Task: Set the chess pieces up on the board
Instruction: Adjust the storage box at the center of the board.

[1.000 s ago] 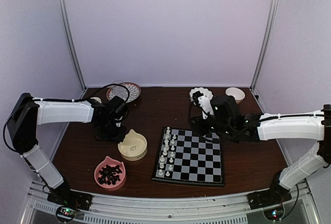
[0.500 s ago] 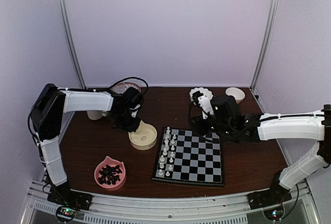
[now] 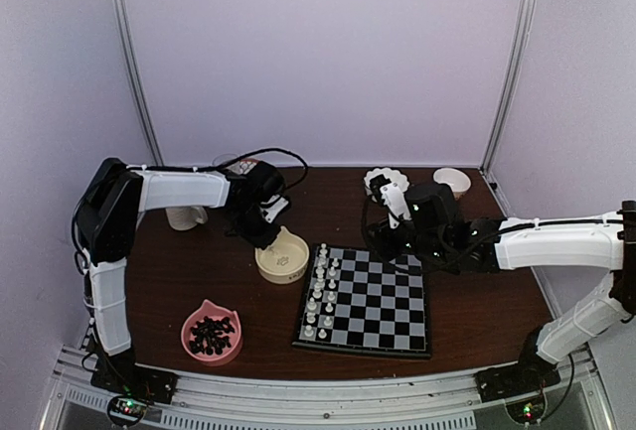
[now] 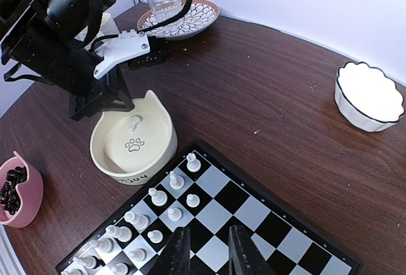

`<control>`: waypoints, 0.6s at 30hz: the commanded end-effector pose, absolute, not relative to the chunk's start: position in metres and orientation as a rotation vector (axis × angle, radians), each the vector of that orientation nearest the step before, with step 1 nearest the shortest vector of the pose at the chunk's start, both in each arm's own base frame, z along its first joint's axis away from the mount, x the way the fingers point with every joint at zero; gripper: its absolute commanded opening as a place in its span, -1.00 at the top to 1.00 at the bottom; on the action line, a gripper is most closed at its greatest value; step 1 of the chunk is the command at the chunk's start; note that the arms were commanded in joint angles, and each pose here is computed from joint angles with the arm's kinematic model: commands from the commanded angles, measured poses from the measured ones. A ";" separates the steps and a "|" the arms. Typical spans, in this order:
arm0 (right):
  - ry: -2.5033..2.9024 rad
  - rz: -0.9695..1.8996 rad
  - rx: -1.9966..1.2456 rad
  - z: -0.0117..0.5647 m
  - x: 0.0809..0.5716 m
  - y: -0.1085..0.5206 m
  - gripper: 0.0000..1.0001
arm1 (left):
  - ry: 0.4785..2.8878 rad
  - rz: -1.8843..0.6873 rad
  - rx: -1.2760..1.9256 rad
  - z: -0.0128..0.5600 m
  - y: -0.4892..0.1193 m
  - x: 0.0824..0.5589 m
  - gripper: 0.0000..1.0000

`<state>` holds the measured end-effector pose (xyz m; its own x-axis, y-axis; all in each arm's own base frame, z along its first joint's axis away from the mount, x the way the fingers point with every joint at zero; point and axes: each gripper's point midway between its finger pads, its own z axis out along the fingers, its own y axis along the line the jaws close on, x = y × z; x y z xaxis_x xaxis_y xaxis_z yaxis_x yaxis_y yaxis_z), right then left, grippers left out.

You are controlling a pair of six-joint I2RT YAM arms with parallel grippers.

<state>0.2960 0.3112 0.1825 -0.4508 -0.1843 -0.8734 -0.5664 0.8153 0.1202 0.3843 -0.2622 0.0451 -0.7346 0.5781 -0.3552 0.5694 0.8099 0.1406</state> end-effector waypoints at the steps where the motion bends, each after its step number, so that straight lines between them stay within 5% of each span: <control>1: 2.002 0.493 -0.535 0.189 0.297 0.309 0.52 | 2.573 -0.028 1.162 0.039 -0.267 0.365 1.00; 6: 1.999 0.496 -0.534 0.190 0.297 0.309 0.52 | 2.534 -0.010 1.236 0.039 -0.263 0.361 1.00; 11: 1.999 0.498 -0.535 0.190 0.297 0.309 0.52 | 2.524 0.042 1.137 0.052 -0.262 0.376 0.29; 18: 1.999 0.499 -0.536 0.191 0.296 0.309 0.52 | 2.409 0.163 1.022 0.114 -0.266 0.382 -0.02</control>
<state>0.2960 0.3114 0.1826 -0.4504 -0.1839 -0.8737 -0.5667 0.8151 0.1206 0.3755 -0.2579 0.0506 -0.6228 0.7240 -0.2966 0.6979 0.6854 0.2076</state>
